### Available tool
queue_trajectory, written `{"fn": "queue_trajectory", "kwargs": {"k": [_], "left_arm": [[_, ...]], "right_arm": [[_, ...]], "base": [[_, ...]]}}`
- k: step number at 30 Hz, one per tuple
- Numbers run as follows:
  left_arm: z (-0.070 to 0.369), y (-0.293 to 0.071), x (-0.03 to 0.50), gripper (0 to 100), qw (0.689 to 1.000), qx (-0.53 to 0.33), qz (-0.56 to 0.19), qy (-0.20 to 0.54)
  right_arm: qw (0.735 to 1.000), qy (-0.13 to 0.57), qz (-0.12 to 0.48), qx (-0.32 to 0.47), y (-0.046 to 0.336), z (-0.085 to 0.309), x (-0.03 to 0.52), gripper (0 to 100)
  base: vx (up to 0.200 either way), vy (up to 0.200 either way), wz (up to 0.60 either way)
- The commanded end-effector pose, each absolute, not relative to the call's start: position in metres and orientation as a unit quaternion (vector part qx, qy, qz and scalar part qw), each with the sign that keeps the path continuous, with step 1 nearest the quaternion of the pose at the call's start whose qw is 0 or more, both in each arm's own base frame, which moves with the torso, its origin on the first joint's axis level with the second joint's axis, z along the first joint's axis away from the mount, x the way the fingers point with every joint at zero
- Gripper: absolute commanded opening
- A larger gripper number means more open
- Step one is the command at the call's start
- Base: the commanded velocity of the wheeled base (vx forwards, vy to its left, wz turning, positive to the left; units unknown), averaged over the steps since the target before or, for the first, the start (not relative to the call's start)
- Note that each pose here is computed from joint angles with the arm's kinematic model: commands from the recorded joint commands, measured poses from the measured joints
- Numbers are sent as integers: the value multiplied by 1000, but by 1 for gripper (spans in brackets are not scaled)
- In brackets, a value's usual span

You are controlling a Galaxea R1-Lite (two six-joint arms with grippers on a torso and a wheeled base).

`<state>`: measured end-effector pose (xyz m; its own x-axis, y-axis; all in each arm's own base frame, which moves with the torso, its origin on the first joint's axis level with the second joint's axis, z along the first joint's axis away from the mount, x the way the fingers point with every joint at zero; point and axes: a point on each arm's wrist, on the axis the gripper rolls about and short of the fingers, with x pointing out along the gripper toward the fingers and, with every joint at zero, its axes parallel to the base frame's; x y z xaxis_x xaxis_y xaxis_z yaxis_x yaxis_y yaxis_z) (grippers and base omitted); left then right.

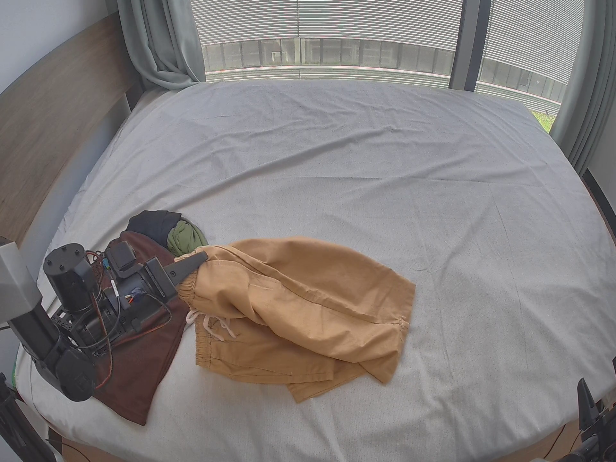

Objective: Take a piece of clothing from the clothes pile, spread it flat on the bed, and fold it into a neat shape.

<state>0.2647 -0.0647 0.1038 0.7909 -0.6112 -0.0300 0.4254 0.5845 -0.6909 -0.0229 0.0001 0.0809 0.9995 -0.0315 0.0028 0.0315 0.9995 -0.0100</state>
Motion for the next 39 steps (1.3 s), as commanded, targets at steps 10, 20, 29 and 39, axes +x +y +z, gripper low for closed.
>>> {"fn": "queue_trajectory", "kwargs": {"k": [10,20,29,39], "left_arm": [[79,-57,269,0,902,-296,-273,156],[78,-54,269,0,906,-283,-274,154],[79,-55,268,0,904,-282,-280,155],[79,-55,268,0,905,-281,-281,153]], "right_arm": [[1000,0,-13,-6,0,76,-23,100],[1000,0,-12,-6,0,76,-23,100],[1000,1,-15,-2,0,76,-23,100],[989,-149,-12,-21,0,172,-17,100]], "base": [[0,0,0],[0,0,0],[0,0,0],[0,0,0]]}}
